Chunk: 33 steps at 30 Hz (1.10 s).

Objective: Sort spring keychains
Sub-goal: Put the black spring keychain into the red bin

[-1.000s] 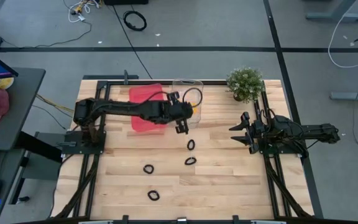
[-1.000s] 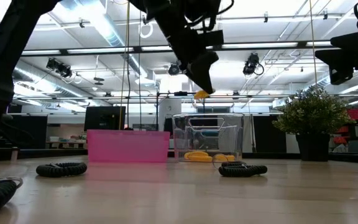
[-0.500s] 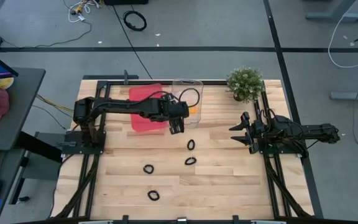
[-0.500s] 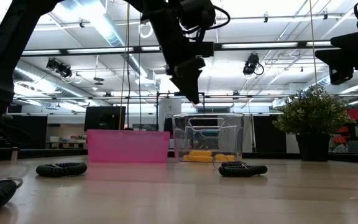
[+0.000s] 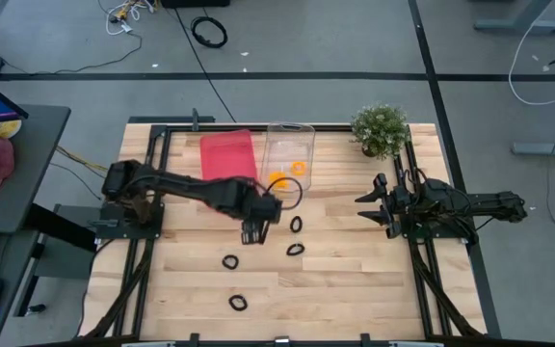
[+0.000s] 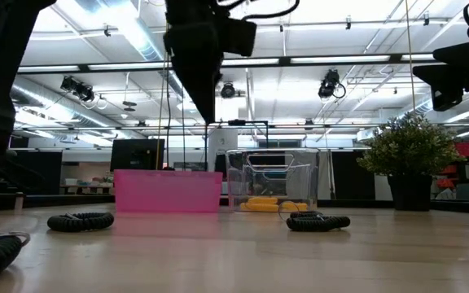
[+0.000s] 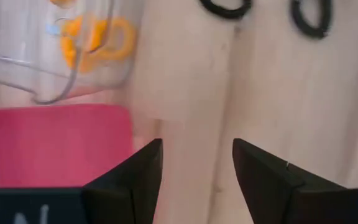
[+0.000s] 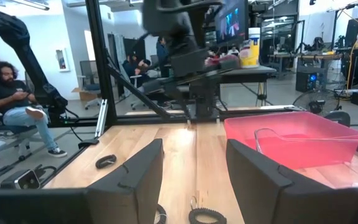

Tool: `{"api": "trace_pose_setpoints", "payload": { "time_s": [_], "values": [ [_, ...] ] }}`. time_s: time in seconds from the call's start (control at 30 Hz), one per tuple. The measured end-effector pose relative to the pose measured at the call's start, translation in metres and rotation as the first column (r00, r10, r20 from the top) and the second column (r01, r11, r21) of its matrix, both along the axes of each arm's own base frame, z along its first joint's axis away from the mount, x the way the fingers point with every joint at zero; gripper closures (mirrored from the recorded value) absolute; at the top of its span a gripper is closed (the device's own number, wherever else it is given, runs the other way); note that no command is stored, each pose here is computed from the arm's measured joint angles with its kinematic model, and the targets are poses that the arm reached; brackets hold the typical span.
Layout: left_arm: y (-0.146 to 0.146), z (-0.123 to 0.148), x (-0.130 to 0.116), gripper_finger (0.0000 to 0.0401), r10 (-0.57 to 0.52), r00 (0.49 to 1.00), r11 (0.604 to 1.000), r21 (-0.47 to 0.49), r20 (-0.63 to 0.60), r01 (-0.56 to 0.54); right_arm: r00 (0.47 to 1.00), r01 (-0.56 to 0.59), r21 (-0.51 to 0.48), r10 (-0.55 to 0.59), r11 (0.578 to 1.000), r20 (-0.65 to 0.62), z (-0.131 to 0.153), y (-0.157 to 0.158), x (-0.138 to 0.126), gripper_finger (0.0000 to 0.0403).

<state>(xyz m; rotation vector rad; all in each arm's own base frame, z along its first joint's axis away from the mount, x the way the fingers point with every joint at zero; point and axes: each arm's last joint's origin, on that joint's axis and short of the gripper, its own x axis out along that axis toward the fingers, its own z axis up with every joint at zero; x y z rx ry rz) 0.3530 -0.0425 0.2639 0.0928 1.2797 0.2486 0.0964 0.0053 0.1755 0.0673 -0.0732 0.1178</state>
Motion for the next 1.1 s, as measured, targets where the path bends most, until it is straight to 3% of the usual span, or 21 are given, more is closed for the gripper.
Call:
{"api": "trace_pose_setpoints", "payload": {
  "time_s": [0.27, 0.53, 0.77, 0.97, 1.1],
  "values": [
    [-0.049, 0.000, -0.008, 0.0211, -0.079, 0.997, 0.997, -0.026, 0.025, 0.079, 1.000, 0.000, 0.000, 0.000, 1.000, 0.001, 0.000, 0.000, 0.000, 0.0223],
    [-0.090, -0.007, -0.021, 0.0211, -0.125, 0.988, 0.992, 0.011, 0.094, 0.124, 1.000, 0.000, 0.000, 0.000, 1.000, 0.002, 0.000, 0.000, 0.000, 0.0223],
    [-0.105, -0.039, -0.038, 0.0211, -0.075, 0.991, 0.996, -0.040, 0.109, 0.080, 1.000, 0.000, 0.000, 0.000, 1.000, -0.002, 0.000, 0.000, 0.000, 0.0223],
    [-0.115, -0.054, -0.055, 0.0211, -0.122, 0.992, 0.992, -0.021, 0.033, 0.123, 1.000, 0.000, 0.000, 0.000, 1.000, 0.001, 0.000, 0.000, 0.000, 0.0223],
    [-0.116, -0.061, -0.059, 0.0211, -0.094, 0.995, 0.995, -0.037, 0.031, 0.095, 1.000, 0.000, 0.000, 0.000, 1.000, 0.001, 0.000, 0.000, 0.000, 0.0223]
  ]
}}
